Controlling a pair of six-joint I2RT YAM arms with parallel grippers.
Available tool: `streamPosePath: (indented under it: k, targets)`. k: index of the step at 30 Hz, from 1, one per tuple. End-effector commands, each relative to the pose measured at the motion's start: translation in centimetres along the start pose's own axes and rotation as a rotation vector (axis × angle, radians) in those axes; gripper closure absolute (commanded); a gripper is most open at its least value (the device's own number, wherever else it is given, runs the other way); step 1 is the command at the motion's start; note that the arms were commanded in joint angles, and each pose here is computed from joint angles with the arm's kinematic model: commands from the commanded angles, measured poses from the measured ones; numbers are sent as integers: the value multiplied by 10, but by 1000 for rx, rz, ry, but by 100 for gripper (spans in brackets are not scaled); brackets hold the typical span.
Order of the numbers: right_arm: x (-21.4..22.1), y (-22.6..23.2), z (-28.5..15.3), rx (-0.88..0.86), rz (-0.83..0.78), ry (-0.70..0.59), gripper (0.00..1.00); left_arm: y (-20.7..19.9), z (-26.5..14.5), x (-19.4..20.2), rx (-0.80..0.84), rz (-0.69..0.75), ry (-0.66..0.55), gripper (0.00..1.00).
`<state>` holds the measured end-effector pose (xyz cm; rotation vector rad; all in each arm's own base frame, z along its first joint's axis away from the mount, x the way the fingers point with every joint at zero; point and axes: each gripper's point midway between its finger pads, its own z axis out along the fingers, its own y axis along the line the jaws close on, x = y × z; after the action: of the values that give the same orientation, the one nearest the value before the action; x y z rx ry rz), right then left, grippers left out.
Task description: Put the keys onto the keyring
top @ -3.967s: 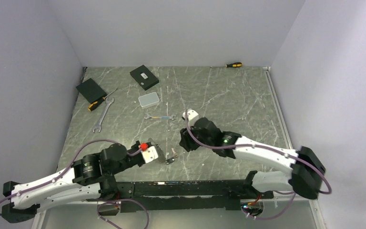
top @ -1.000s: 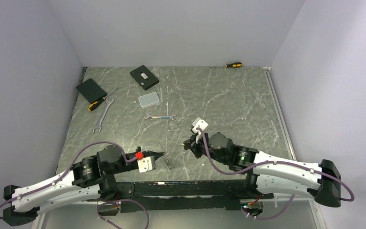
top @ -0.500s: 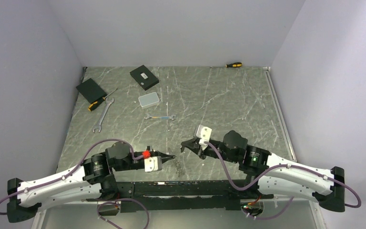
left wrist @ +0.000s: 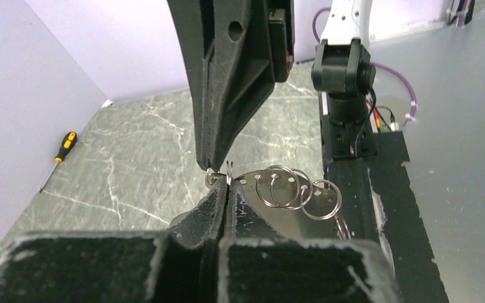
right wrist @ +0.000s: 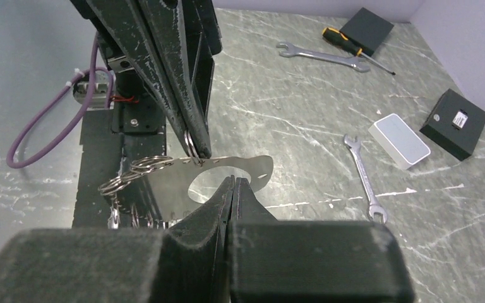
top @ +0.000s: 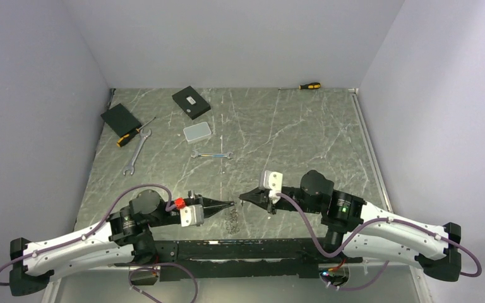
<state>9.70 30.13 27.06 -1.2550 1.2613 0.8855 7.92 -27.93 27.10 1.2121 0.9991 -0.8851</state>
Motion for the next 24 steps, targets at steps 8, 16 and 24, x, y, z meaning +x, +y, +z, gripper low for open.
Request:
streamPosePath:
  k: [8,16,24]
  targets:
    - [-55,0,-12,-18,-45,-162,100,16,-2,-39,-89,-36,-188,100]
    - [-69,0,-15,-24,-47,-204,100,20,-2,-43,-126,-76,-242,100]
    - [-85,5,-17,-56,-52,-254,100,23,-3,-47,-158,-118,-302,100]
